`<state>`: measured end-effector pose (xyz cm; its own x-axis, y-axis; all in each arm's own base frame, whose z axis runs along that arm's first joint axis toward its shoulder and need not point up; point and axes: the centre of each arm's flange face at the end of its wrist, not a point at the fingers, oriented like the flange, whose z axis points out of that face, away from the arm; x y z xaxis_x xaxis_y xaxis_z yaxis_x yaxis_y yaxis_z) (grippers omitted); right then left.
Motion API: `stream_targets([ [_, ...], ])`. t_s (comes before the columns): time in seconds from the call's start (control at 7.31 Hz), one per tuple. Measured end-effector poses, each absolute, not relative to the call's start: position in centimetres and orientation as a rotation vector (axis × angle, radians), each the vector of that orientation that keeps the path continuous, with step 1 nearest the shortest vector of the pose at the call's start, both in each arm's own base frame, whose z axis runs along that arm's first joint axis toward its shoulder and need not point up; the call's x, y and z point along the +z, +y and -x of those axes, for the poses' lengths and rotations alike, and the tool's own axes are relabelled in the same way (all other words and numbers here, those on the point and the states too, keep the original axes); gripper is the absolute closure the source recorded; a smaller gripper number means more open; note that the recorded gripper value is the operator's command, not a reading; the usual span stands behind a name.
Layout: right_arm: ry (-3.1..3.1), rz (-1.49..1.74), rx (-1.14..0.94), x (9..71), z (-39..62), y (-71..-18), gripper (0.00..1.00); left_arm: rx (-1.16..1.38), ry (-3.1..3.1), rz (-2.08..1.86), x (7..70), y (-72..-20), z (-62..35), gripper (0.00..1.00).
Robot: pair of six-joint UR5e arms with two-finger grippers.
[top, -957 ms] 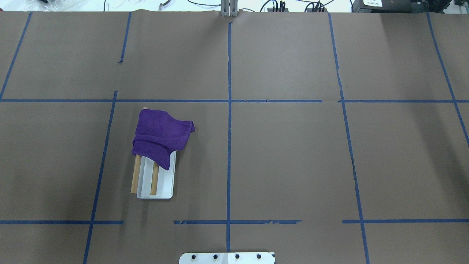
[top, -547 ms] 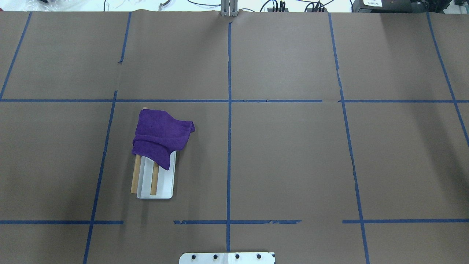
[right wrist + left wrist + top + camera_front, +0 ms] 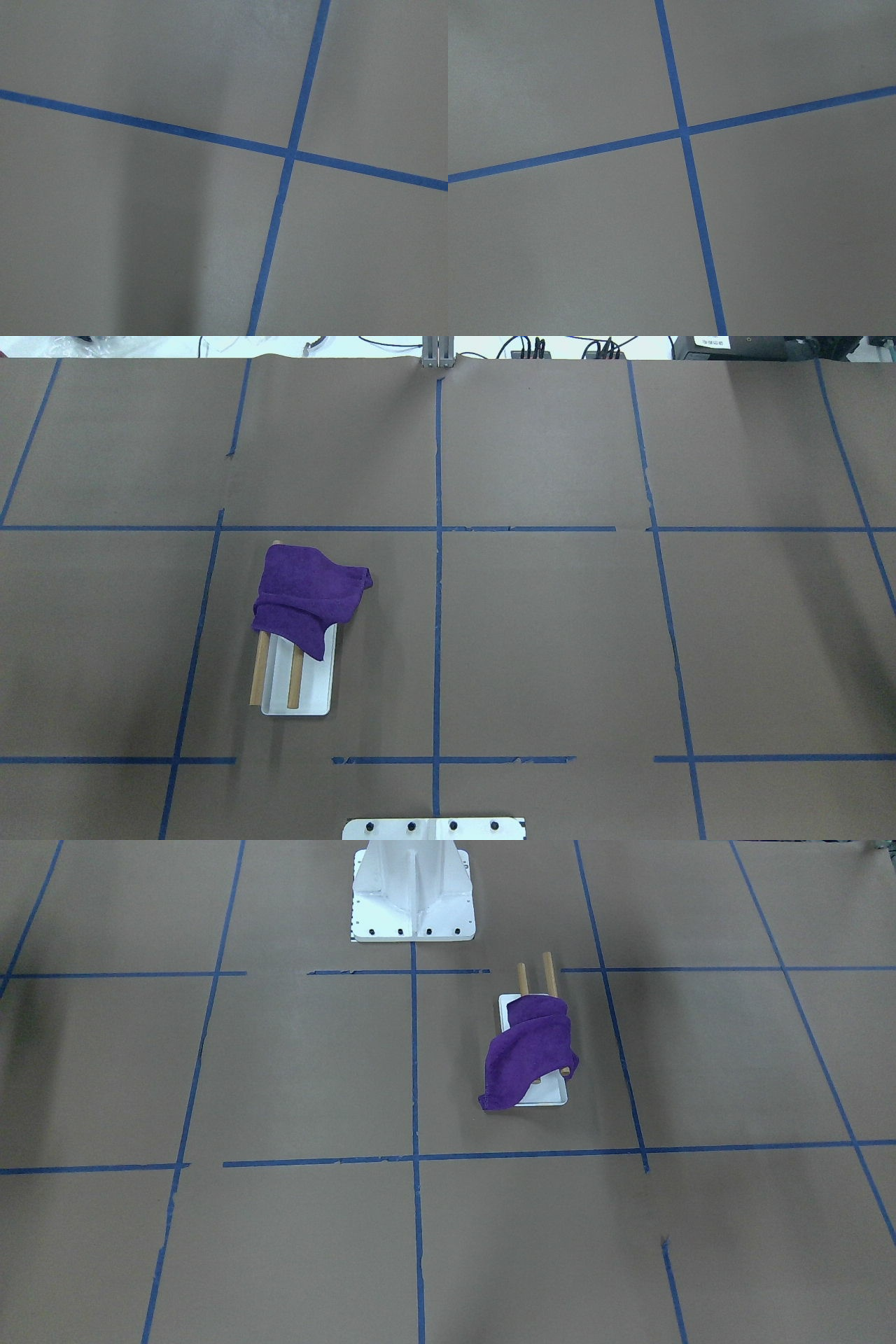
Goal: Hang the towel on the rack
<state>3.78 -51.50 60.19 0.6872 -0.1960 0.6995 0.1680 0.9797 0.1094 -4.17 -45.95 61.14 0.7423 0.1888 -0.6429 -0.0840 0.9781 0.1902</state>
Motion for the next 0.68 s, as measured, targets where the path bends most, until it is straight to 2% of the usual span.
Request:
stream_targets([
  [0.68,-0.787,-0.050,-0.226,59.17,-2.91,-51.62,0.00,0.171,0.724,-0.142,61.30,-46.02,3.09,0.00],
])
